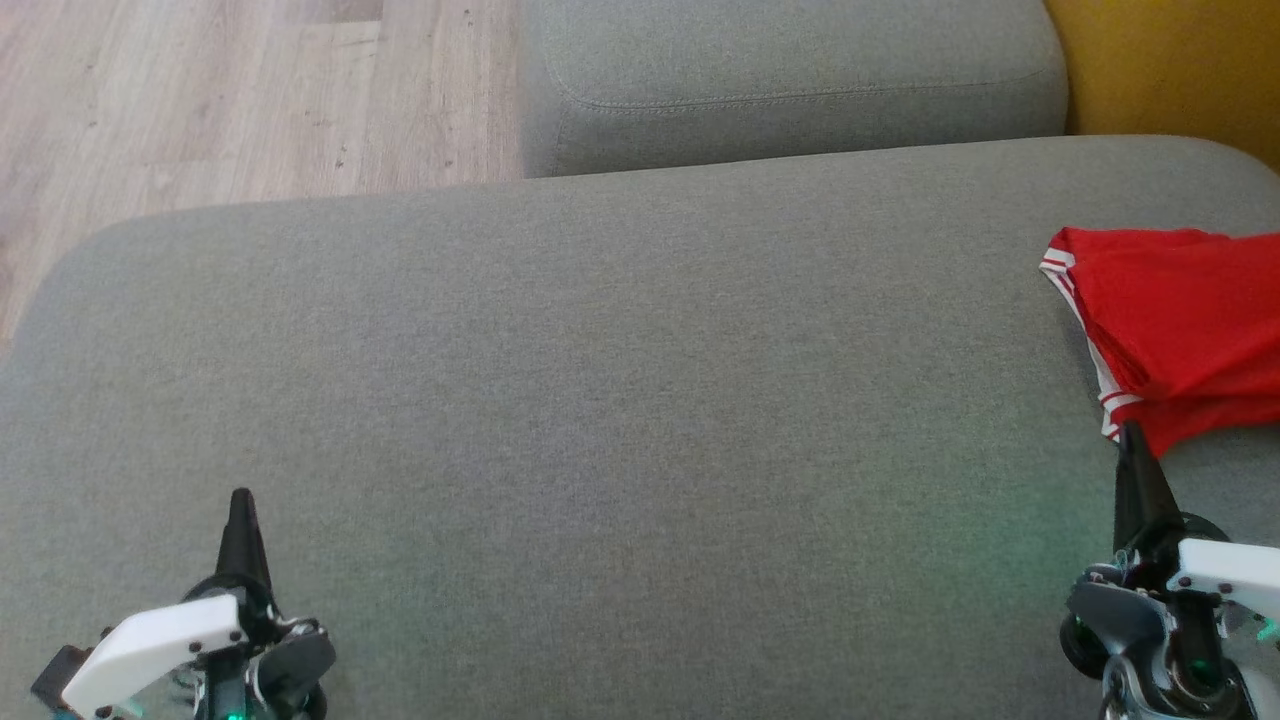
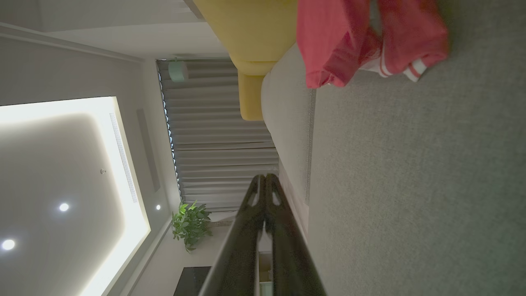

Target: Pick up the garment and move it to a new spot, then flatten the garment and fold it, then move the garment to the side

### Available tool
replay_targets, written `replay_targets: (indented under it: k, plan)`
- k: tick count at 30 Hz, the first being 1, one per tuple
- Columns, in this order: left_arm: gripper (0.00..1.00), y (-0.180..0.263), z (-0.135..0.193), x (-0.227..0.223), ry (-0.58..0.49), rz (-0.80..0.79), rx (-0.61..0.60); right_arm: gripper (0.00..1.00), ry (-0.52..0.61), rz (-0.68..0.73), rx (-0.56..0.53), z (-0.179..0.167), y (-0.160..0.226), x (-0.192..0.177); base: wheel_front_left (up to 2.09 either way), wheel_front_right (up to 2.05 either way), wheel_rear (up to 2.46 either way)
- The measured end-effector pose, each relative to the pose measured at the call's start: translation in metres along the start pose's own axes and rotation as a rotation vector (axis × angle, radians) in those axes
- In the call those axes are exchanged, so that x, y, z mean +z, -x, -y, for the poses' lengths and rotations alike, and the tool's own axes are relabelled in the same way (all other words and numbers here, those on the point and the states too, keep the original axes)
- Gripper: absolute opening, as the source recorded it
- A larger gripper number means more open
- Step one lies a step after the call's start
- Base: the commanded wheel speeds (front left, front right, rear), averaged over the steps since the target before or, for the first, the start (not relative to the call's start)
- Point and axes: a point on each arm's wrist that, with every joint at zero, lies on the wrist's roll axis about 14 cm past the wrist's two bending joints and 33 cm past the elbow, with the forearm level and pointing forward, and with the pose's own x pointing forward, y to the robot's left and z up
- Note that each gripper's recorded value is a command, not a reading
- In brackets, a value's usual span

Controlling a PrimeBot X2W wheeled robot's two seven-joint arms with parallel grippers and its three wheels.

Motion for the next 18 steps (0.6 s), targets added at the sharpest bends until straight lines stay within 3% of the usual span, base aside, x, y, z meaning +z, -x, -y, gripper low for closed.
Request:
replay_targets:
  k: [18]
  plan:
    - [0.00,0.0000,0.0000,0.0000,0.000,0.000,0.000,0.00,0.000,0.000,0.000,0.0000,0.0000,0.0000,0.00,0.00,0.00]
